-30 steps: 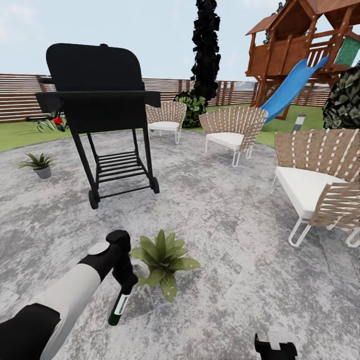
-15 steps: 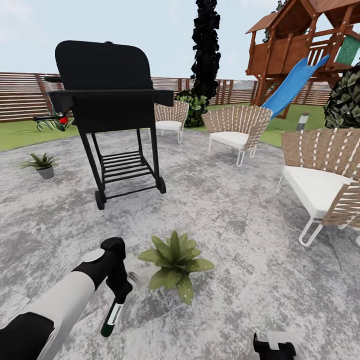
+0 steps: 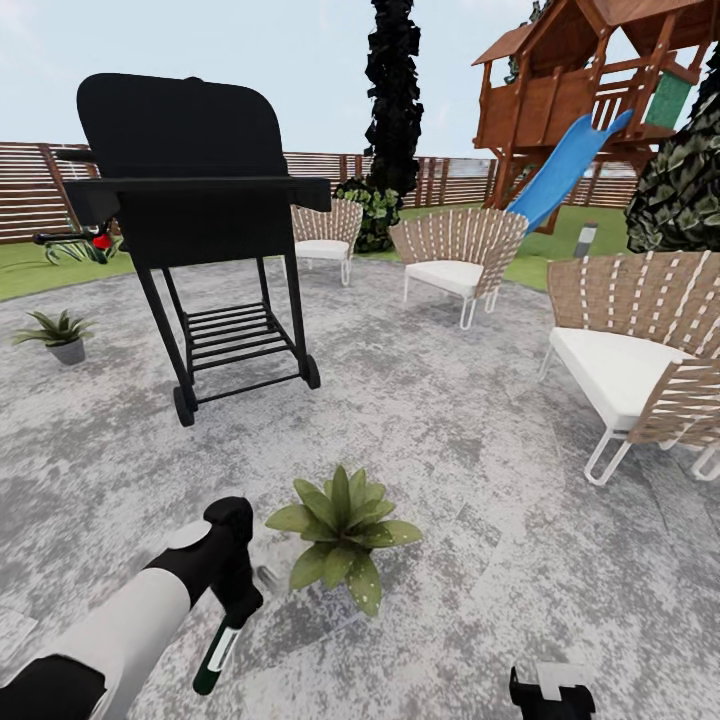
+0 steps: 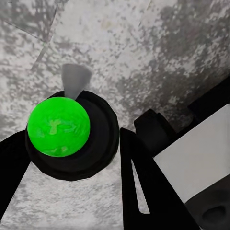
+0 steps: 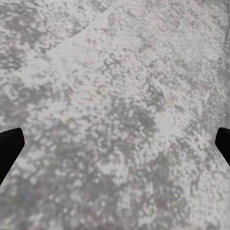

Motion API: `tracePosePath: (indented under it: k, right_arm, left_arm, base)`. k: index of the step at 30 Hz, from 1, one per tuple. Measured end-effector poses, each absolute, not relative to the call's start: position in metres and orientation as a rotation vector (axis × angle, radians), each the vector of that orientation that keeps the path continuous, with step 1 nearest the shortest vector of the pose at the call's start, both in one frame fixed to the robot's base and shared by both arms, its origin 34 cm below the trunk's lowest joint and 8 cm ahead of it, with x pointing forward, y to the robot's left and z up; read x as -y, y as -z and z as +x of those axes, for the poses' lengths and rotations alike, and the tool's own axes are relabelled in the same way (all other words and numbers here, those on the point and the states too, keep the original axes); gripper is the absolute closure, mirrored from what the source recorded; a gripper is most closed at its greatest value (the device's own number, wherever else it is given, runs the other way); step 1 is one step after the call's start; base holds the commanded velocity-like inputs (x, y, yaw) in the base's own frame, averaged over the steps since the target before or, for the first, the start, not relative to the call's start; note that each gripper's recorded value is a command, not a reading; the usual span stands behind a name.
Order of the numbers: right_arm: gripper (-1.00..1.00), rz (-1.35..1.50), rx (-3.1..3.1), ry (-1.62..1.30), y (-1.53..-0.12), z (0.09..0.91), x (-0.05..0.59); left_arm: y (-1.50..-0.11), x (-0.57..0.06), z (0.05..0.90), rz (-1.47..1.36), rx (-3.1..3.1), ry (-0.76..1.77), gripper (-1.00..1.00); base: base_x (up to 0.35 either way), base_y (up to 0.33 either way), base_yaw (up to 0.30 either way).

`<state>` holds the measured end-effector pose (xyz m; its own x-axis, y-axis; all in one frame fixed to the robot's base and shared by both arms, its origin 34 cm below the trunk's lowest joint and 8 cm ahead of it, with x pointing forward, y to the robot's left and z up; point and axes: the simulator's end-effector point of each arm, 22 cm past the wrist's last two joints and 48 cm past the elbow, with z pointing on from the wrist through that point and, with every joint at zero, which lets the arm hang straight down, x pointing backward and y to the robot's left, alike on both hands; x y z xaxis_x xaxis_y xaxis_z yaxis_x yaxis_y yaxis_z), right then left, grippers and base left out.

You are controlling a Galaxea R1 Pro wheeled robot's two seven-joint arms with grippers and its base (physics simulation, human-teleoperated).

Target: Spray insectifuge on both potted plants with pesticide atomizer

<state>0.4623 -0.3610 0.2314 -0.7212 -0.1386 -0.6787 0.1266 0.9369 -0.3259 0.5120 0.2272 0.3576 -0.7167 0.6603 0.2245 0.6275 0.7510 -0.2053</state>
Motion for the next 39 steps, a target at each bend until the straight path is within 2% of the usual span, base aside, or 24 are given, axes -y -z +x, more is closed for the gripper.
tracePosePath:
  k: [8,14,19,23,29,39]
  right_arm:
    - [-1.0,-0.009,-2.332,0.457,-0.232,0.463,0.362]
    - [-1.0,-0.008,-2.33,0.458,-0.232,0.463,0.362]
    - [-1.0,-0.005,-2.33,0.457,-0.232,0.463,0.362]
    - [-1.0,-0.006,-2.33,0.456,-0.232,0.463,0.362]
    - [-1.0,-0.007,-2.331,0.455,-0.232,0.463,0.361]
    - [-1.0,-0.006,-2.33,0.455,-0.232,0.463,0.361]
  left_arm:
    - [-0.377,-0.22,0.544,-1.073,2.752,-0.116,1.0]
    - [-0.369,-0.241,0.545,-1.055,2.761,-0.027,1.0]
    - [-0.342,-0.236,0.506,-1.051,2.701,-0.051,1.0]
    - [-0.341,-0.247,0.506,-1.013,2.719,-0.043,1.0]
    - [-0.341,-0.254,0.515,-1.01,2.749,0.013,1.0]
    - [-0.338,-0.252,0.516,-1.026,2.748,0.047,1.0]
  base:
    - [0.0,0.0,0.0]
    - [0.0,0.0,-0.011]
    - [0.0,0.0,-0.219]
    - [-0.025,0.033,-0.191]
    - [-0.062,0.261,-0.026]
    - [0.178,0.256,-0.125]
